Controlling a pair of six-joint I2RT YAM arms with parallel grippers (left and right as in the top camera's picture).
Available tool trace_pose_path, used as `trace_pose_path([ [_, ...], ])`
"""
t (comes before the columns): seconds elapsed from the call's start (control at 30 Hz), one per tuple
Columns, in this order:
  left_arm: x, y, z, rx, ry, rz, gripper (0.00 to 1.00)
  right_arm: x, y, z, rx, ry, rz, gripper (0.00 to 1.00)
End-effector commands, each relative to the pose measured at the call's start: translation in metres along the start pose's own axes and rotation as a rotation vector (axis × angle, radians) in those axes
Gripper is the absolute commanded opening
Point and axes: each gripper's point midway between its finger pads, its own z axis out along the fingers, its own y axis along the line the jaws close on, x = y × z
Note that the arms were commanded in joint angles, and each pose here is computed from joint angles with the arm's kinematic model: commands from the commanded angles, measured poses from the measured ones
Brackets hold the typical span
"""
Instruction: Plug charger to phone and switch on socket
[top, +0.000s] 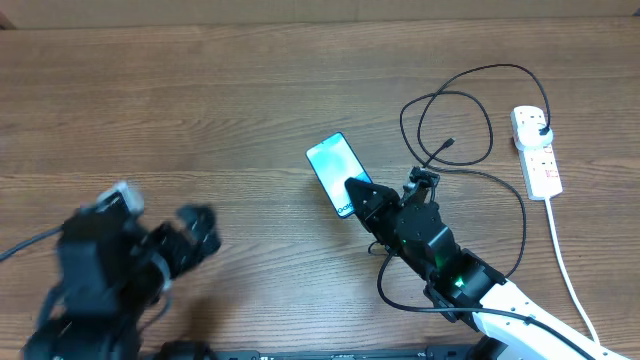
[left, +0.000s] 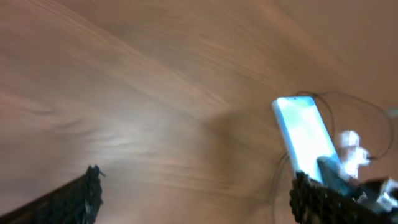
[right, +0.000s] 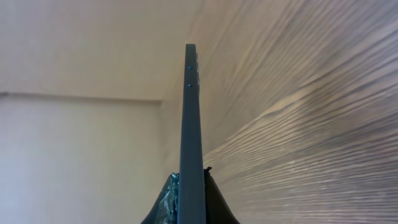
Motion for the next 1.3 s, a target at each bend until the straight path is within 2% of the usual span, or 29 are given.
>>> trace_pose_path([
  [0.0, 0.043, -0.034, 0.049, 0.289, 0.276, -0.158, 1.00, 0.010, 0.024, -0.003, -0.084, 0.073, 0.004, 0.04],
  [0.03, 0.049, -0.048, 0.061, 0.400, 0.341, -0.183, 1.00, 0.014, 0.028, -0.003, -0.102, 0.093, 0.004, 0.04],
  [0.1, 0.055, -0.060, 0.080, 0.508, 0.439, -0.254, 1.00, 0.018, 0.032, -0.002, -0.126, 0.121, 0.005, 0.04],
  [0.27, 0.064, -0.070, 0.118, 0.616, 0.649, -0.413, 1.00, 0.024, 0.022, 0.009, -0.091, 0.151, 0.150, 0.04],
  [0.43, 0.068, -0.086, 0.141, 0.676, 0.741, -0.422, 0.98, 0.029, 0.017, 0.024, -0.085, 0.170, 0.270, 0.04],
  [0.6, 0.082, -0.095, 0.152, 0.666, 0.774, -0.414, 0.93, 0.029, 0.022, 0.031, -0.123, 0.178, 0.293, 0.04],
  [0.67, 0.083, -0.096, 0.154, 0.656, 0.762, -0.411, 0.87, 0.030, 0.023, 0.031, -0.124, 0.187, 0.326, 0.04],
  [0.8, 0.083, -0.096, 0.155, 0.649, 0.761, -0.423, 0.65, 0.042, 0.025, 0.028, -0.117, 0.259, 0.367, 0.04],
  [1.03, 0.080, -0.094, 0.160, 0.597, 0.766, -0.522, 0.47, 0.047, 0.018, 0.028, -0.085, 0.280, 0.368, 0.04],
  [1.1, 0.078, -0.093, 0.162, 0.583, 0.753, -0.540, 0.44, 0.049, 0.018, 0.027, -0.085, 0.294, 0.366, 0.04],
  [1.27, 0.074, -0.090, 0.169, 0.561, 0.709, -0.552, 0.43, 0.054, 0.019, 0.026, -0.083, 0.326, 0.364, 0.04],
])
